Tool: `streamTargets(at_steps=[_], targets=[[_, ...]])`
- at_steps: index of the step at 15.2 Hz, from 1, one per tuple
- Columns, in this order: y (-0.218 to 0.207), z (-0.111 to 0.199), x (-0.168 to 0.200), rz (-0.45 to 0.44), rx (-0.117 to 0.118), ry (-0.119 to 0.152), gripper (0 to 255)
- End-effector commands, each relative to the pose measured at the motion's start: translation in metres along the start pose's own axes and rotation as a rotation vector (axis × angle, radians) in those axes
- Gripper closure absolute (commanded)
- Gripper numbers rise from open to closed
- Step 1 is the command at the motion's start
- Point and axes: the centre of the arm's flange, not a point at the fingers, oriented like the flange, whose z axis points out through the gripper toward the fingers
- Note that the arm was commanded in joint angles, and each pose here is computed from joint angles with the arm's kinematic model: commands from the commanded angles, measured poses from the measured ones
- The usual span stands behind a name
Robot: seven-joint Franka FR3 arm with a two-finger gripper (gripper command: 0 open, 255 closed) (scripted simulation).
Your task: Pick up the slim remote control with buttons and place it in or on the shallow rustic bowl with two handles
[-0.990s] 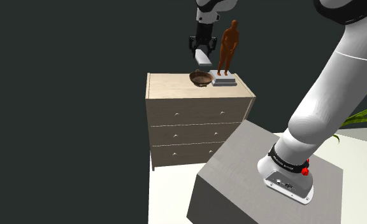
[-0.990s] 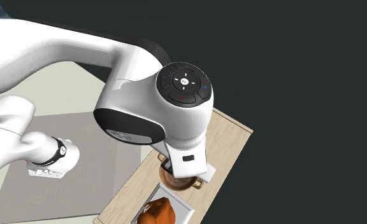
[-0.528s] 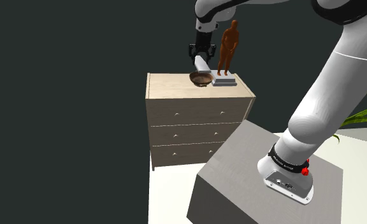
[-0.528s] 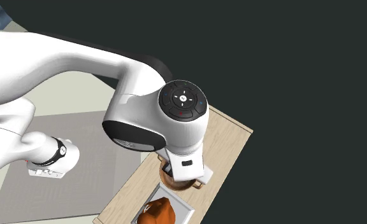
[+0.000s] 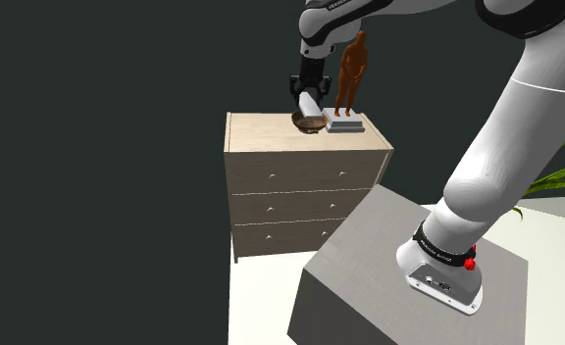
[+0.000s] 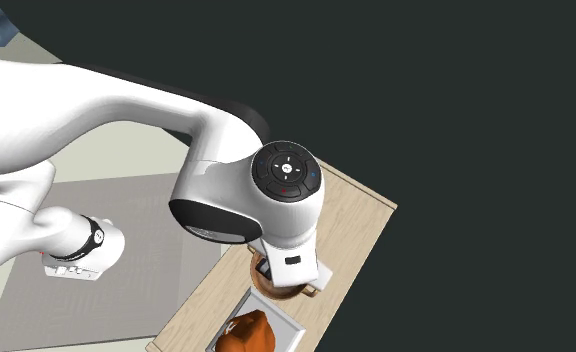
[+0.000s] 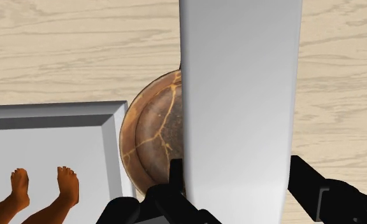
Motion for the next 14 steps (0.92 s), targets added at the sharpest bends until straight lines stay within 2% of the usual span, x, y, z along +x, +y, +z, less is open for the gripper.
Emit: streamTargets(at_steps=[1,3,4,9,13,14], targets=[[0.000,0.000,0.000,0.000,0.000,0.000,255],[0.000,0.000,0.000,0.000,0.000,0.000,255],[0.000,0.000,0.000,0.000,0.000,0.000,0],[0.000,0.000,0.000,0.000,0.000,0.000,0],[0.000,-0.050,0.000,0.000,0.000,0.000,0],[0.000,-0.050,0.000,0.000,0.000,0.000,0]])
